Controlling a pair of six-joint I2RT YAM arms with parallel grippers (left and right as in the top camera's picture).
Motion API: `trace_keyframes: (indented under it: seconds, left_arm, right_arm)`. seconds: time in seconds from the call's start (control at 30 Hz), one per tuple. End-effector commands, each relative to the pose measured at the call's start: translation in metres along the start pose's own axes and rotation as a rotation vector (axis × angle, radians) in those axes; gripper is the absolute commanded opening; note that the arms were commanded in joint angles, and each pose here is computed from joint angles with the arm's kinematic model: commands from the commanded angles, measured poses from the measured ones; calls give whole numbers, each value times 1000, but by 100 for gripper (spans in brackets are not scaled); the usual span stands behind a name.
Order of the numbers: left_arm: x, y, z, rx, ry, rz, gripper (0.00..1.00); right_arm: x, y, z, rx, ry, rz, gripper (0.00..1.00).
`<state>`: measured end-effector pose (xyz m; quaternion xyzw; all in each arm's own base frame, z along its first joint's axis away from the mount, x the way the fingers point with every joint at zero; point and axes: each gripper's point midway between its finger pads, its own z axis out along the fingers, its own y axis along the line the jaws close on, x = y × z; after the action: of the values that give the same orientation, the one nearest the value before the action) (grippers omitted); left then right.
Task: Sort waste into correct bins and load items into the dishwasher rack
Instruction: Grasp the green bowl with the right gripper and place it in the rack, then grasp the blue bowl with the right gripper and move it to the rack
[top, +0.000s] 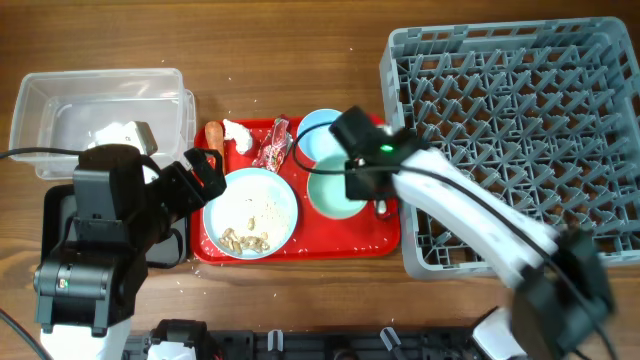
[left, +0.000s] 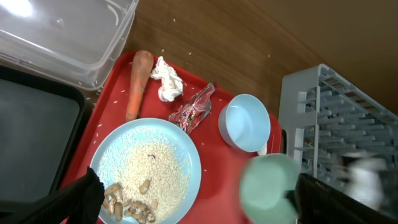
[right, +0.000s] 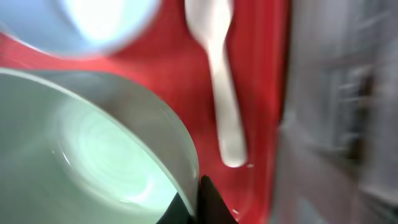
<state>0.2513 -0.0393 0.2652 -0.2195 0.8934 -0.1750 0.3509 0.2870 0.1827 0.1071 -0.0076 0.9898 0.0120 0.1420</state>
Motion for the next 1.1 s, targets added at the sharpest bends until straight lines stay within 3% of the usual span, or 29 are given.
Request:
trace_keyframes:
  seconds: [0.0, 0.1, 0.2, 0.33, 0.47, 0.7, 0.93, 0.97, 1.07]
  left_arm:
    - [-6, -1, -3, -6, -24, -10, 100]
    - [-6, -1, -3, -6, -24, -10, 100]
    - [-6, -1, -3, -6, -24, -10, 100]
    - [-6, -1, -3, -6, -24, -10, 100]
    - [-6, -1, -3, -6, -24, -10, 100]
    - [-6, -1, -3, -6, -24, -10, 100]
    - [-6, -1, -3, -6, -24, -10, 100]
    - [-6, -1, -3, -7, -24, -10, 100]
    - [-6, -1, -3, -7, -24, -10, 100]
  right_arm:
    - [-40, -64, -96, 176, -387, 74, 4]
    - [-54, -143, -178, 472, -699, 210, 4]
    - [-57, -195, -216, 712, -827, 345, 4]
    - [-83, -254, -202, 1048, -680, 303, 4]
    - [-110, -285, -146, 1183, -477, 201, 4]
    - [-143, -285, -58, 1251, -307, 1, 4]
    - [-143, -270, -33, 1238, -270, -75, 4]
    - [-145, -262, -30, 1218, -277, -96, 6]
    - [-146, -225, -9, 1048, -258, -242, 27]
